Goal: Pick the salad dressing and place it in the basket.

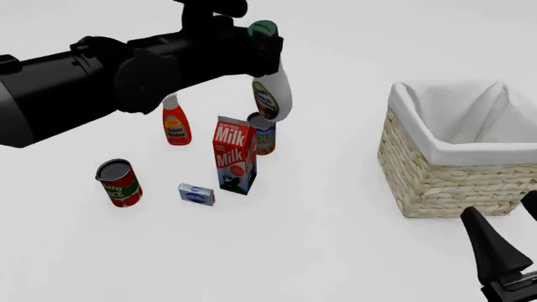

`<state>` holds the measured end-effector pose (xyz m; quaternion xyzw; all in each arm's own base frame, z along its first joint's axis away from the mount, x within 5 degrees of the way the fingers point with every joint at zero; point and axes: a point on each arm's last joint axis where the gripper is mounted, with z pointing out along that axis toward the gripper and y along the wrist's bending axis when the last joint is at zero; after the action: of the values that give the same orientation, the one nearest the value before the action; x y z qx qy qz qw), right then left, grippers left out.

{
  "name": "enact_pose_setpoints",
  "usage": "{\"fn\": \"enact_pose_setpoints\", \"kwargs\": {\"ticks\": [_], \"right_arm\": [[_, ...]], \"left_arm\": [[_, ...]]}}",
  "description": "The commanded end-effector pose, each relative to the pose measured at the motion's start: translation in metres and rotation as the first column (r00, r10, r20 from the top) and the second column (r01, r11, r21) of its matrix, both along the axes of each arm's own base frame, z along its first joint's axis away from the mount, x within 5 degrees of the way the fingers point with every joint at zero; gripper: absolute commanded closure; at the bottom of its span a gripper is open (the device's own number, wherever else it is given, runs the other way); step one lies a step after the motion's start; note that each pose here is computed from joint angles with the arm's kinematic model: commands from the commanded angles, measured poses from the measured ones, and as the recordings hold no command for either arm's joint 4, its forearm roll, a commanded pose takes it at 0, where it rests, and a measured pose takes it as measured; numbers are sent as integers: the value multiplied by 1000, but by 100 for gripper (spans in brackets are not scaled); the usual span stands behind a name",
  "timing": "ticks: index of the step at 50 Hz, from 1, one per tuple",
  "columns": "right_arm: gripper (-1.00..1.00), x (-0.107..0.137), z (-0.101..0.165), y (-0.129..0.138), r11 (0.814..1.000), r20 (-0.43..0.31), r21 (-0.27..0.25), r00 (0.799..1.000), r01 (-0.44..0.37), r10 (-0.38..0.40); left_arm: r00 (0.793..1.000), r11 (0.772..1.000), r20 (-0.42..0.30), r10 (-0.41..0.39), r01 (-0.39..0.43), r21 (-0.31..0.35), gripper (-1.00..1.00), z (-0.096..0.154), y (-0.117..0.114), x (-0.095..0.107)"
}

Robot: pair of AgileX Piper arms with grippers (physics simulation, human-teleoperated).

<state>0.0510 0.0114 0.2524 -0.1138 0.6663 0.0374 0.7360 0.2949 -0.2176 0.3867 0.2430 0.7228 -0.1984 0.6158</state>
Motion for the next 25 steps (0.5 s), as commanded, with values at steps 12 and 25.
{"fn": "enact_pose_setpoints", "kwargs": {"ticks": [12, 25], "right_arm": [[-100, 38, 73, 34, 946, 56, -244, 971, -214, 234], [-100, 57, 92, 51, 934, 101, -250, 953, -254, 286]], "left_arm": [[998, 998, 7, -61, 61, 9, 100, -3, -16, -15], [997, 997, 4, -79, 79, 7, 100, -4, -20, -20]]}}
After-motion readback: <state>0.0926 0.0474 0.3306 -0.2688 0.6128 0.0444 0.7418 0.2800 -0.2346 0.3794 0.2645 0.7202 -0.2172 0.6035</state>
